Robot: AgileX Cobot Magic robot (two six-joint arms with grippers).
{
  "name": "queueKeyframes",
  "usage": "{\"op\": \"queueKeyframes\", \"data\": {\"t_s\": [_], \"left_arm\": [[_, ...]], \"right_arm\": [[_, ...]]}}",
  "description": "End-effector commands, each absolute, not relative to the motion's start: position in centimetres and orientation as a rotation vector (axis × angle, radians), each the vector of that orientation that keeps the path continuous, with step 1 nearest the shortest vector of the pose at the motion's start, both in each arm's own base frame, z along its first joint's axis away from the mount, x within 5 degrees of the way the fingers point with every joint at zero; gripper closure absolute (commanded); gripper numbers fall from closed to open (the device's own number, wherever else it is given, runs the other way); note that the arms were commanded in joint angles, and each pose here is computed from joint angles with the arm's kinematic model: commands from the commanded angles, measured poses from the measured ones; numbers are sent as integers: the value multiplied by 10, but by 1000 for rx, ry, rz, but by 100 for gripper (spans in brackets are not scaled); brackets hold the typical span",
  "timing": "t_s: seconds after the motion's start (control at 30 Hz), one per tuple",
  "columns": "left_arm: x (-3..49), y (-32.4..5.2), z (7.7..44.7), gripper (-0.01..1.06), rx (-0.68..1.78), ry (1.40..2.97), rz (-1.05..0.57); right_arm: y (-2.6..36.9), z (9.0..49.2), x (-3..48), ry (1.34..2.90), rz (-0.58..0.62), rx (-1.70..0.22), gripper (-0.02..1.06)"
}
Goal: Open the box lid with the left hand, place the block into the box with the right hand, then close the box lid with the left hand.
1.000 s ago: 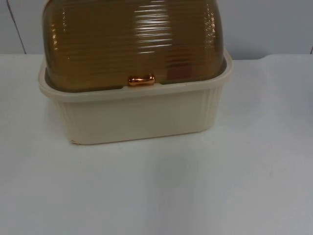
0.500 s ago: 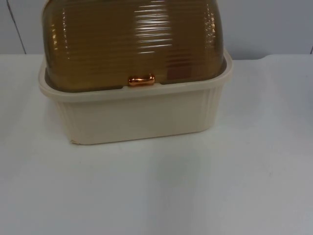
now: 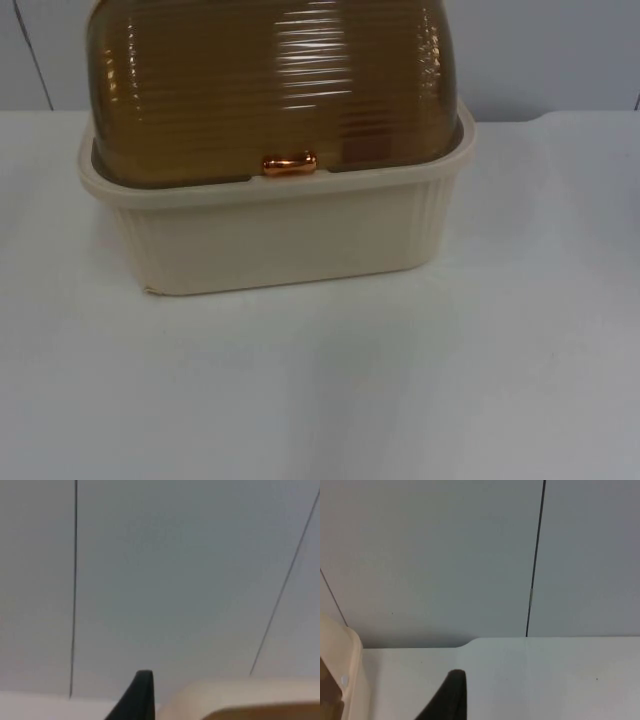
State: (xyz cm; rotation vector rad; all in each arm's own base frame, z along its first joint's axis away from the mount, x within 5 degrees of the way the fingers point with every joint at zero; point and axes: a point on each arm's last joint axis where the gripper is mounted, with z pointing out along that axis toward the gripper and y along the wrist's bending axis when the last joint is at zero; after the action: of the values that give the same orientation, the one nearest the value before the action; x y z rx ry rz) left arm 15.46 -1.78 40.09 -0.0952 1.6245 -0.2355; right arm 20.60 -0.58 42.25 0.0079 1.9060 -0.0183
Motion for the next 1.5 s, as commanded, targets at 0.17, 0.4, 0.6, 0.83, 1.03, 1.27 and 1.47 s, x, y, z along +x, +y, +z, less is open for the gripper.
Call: {"op": "queueKeyframes", "data": {"t_s": [0.17,0.4,0.6,0.83,1.03,1.27,1.47], "left_arm": [[93,0,402,0,-145,1683,-124],[71,-2,404,0,24,1661,-62],[26,3,411,0,106,1686,-2],[-34,14,437,0,102,1559,103],[-97,4,453,0,-26,1390,251],[-155,-20,479,0,23,1147,253],[-166,-22,466,0,92,1255,189]], "right_arm": [[-3,427,165,1888,13,16,-1],[2,427,99,1823,27,-5,-1],[-2,429,23,1726,-109,-47,-1],[-3,426,-40,1556,-148,-14,-1],[0,428,-101,1486,-170,-49,-1],[6,462,-160,1246,-133,-57,-1],[0,454,-168,1301,-98,-117,-1]]}}
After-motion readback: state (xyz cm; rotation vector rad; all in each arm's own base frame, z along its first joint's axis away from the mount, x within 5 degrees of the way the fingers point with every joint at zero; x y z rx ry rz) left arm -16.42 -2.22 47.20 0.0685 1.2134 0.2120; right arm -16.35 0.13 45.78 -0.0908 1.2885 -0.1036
